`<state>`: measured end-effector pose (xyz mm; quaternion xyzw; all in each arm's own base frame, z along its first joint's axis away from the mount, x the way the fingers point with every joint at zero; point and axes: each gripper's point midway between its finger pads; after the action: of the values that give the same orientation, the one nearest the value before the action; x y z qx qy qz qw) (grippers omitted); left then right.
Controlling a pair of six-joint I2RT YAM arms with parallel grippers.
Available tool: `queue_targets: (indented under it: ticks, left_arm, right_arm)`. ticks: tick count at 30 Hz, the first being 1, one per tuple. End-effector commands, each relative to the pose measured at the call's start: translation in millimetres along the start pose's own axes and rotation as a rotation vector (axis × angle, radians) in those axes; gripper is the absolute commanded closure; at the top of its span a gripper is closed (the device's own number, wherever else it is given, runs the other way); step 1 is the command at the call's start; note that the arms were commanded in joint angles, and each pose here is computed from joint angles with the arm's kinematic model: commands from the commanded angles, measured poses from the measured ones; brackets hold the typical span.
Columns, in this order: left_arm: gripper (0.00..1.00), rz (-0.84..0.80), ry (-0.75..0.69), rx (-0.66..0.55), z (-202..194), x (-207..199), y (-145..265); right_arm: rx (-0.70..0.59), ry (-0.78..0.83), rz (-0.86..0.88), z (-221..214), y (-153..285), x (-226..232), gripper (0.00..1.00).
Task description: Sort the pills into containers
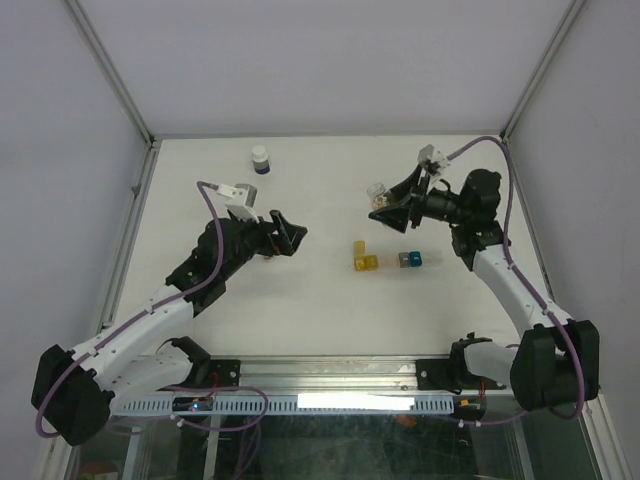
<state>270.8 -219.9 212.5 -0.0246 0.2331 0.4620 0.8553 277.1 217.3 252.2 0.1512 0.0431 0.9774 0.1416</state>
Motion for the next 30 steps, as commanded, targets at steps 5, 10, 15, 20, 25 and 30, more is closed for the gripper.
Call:
queue_targets:
  ticks: [5, 10, 15, 20, 25, 30]
  left_arm:
    - [0.01, 0.335, -0.080, 0.287, -26.9, 52.8, -3.5]
    - [0.07, 0.513, -0.161, 0.405, -42.7, 89.5, -18.7]
    - [0.24, 0.568, -0.171, 0.525, -67.2, 117.8, -36.0]
    - [0.30, 0.601, -0.172, 0.577, -79.3, 135.9, -41.4]
    - [0.34, 0.590, -0.159, 0.640, -94.4, 146.6, -44.1]
    - [0.38, 0.554, -0.143, 0.672, -103.4, 143.2, -48.3]
  right_arm:
    - [-0.377, 0.112, 0.279, 85.5, 36.2, 96.1, 1.00]
    - [-0.300, 0.122, 0.180, 62.0, 36.6, 67.2, 1.00]
    - [-0.266, 0.081, 0.200, 57.0, 34.4, 62.3, 1.00]
    - [-0.259, 0.068, 0.199, 53.3, 33.7, 58.4, 1.00]
    - [-0.248, 0.054, 0.199, 50.4, 31.1, 52.6, 1.00]
    - [-0.243, 0.042, 0.197, 48.8, 29.8, 50.0, 1.00]
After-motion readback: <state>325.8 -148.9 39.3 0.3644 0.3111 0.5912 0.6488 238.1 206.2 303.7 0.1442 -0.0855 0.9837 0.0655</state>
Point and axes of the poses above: each gripper's point midway between its finger pads, its own y axis back along the fingers, its own x axis along the line the jaws close on, z = x × y, and after that the axes turned 4 degrees about -y, right-handed
